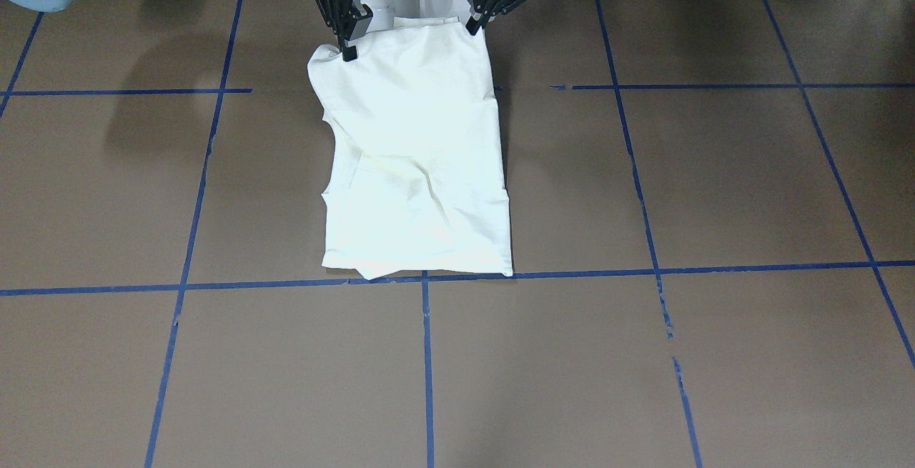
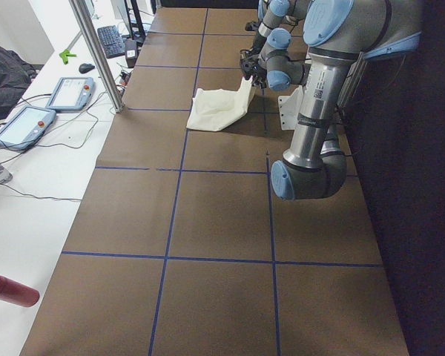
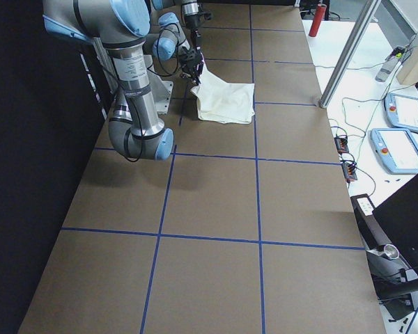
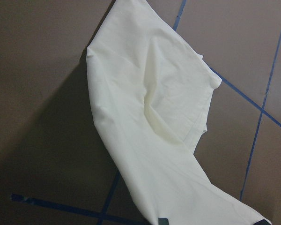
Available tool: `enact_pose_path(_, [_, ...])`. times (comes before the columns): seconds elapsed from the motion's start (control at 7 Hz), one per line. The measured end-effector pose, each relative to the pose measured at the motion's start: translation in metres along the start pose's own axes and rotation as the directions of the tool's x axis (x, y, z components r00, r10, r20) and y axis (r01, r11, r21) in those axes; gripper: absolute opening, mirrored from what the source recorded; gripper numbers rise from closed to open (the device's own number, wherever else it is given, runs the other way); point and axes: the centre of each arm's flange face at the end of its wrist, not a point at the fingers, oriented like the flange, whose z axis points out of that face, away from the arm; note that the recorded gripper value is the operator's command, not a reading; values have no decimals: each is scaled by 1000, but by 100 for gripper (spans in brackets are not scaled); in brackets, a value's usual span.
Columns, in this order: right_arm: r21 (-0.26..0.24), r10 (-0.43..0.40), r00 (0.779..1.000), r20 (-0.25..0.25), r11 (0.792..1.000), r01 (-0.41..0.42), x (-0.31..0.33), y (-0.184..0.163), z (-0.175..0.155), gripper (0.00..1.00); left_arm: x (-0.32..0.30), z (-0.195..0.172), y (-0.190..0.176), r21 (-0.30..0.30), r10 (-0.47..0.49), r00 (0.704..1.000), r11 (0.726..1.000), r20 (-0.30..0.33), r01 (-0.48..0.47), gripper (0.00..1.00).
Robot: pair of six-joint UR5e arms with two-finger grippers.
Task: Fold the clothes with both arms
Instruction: 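Lift the near edge with both grippers and fold it away from the robot, then lay the folded edge down and open both grippers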
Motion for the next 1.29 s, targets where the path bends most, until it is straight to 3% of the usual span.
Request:
enact_pose_path(0.71, [90, -12, 999, 49, 996, 7, -78, -55, 107, 0, 41, 64, -102, 170, 104, 990, 978, 93, -119, 0])
enact_pose_path(1.29, [131, -31, 999, 44, 991, 25, -121, -81, 191, 0, 59, 133, -173, 238, 140, 979, 956, 151, -173, 0])
